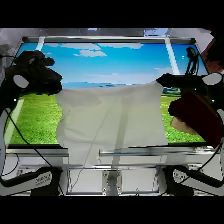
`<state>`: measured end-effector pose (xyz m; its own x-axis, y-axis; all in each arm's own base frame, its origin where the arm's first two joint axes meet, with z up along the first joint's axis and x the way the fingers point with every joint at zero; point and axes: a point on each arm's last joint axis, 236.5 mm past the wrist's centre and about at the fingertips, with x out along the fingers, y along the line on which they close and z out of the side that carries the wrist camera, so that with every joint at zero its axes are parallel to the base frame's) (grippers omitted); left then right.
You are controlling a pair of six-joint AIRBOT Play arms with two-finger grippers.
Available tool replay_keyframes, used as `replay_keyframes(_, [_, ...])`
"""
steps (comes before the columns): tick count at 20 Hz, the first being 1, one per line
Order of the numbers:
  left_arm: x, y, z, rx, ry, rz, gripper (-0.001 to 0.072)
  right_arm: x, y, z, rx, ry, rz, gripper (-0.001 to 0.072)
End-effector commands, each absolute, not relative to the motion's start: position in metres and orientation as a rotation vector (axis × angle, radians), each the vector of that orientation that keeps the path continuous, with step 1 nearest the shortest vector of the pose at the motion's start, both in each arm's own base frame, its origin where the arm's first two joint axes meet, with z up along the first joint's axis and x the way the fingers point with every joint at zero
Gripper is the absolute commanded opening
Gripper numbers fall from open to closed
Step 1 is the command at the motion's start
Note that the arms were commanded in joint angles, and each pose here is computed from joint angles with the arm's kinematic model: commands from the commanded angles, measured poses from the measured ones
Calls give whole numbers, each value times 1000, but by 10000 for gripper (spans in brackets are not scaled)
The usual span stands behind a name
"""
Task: Fold the shirts.
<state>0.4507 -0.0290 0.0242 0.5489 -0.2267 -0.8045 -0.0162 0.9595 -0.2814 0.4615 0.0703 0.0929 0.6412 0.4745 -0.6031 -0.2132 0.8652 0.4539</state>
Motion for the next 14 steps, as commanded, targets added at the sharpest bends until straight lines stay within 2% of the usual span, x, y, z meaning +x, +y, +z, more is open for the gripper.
replay_keyframes(1, [466, -21, -7, -266, 981, -74, 13, 488, 54, 60, 355, 770, 305, 29])
replay_keyframes(5, [461, -25, 18, -252, 1007, -115, 12, 481, 38, 62, 367, 794, 289, 29])
replay_keyframes(11, [383, -40, -11, -208, 1330, -215, 12, 430, 41, 28, 299, 1042, 360, 29])
replay_keyframes(14, [366, -32, -35, -178, 1390, -187, 13, 410, 44, 11, 259, 1134, 370, 29])
